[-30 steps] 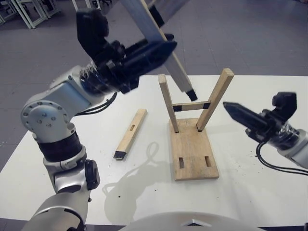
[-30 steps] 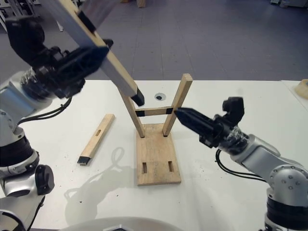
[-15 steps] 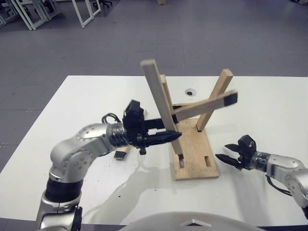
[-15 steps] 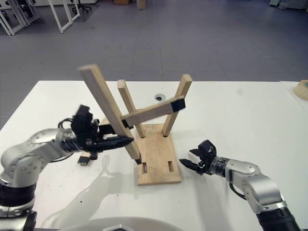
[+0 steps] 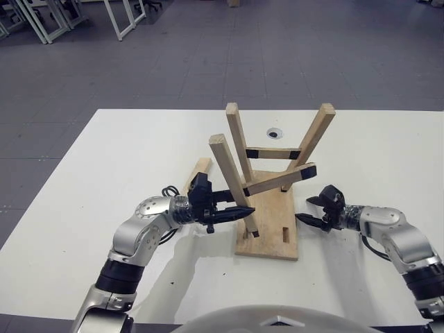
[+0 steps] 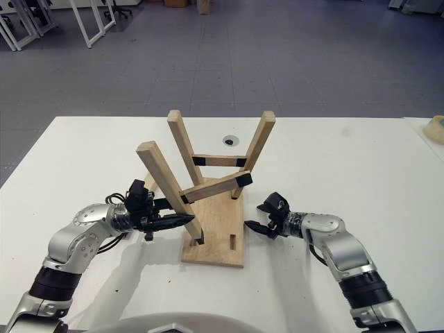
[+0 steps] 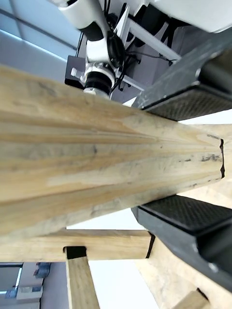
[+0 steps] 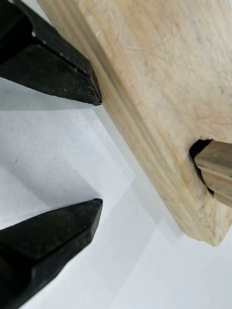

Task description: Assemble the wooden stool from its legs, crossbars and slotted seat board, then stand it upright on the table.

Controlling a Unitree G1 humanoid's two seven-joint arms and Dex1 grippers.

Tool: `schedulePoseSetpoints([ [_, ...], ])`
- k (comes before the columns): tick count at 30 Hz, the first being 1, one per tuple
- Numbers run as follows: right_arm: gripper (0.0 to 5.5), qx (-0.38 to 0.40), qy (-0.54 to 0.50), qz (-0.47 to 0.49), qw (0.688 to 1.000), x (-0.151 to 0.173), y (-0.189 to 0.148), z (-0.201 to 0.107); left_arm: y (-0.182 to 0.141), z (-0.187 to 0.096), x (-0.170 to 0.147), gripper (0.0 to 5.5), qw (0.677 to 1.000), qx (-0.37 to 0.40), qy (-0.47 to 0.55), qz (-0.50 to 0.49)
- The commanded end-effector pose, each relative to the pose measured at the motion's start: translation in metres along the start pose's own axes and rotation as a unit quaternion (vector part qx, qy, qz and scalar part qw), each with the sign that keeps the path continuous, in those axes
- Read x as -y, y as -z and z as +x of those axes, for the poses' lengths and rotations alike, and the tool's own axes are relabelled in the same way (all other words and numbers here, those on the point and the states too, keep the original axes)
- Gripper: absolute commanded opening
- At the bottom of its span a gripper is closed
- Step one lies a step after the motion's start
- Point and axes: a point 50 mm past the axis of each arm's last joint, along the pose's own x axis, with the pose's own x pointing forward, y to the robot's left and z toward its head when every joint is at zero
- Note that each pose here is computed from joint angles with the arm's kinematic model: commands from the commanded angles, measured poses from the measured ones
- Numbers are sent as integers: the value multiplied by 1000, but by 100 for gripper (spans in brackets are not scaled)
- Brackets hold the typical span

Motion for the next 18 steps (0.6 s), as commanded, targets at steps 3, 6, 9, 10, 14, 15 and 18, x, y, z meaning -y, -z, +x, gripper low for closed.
schedulePoseSetpoints([
  [3, 357, 35, -62, -33, 997, -20, -29, -30, -19, -18, -8, 205, 999, -11, -8, 39],
  [6, 357, 40, -93, -51, 994, -35, -40, -32, -12, -19, -8, 205, 999, -15, -9, 35],
  [9, 357, 19, -100, -78, 992, -44, -41, -26, -7, -16, -8, 205, 999, -12, -6, 32],
  [10, 357, 9, -97, -88, 991, -46, -40, -23, -7, -15, -8, 205, 999, -10, -5, 32],
  [14, 357, -40, -91, -158, 982, -54, -30, -14, -6, -10, -7, 205, 999, -4, 7, 34],
  [15, 357, -54, -82, -183, 978, -52, -27, -12, -6, -8, -7, 205, 999, -4, 12, 34],
  [18, 357, -80, -60, -233, 967, -45, -22, -10, -1, -8, -9, 205, 999, -26, 18, 44],
])
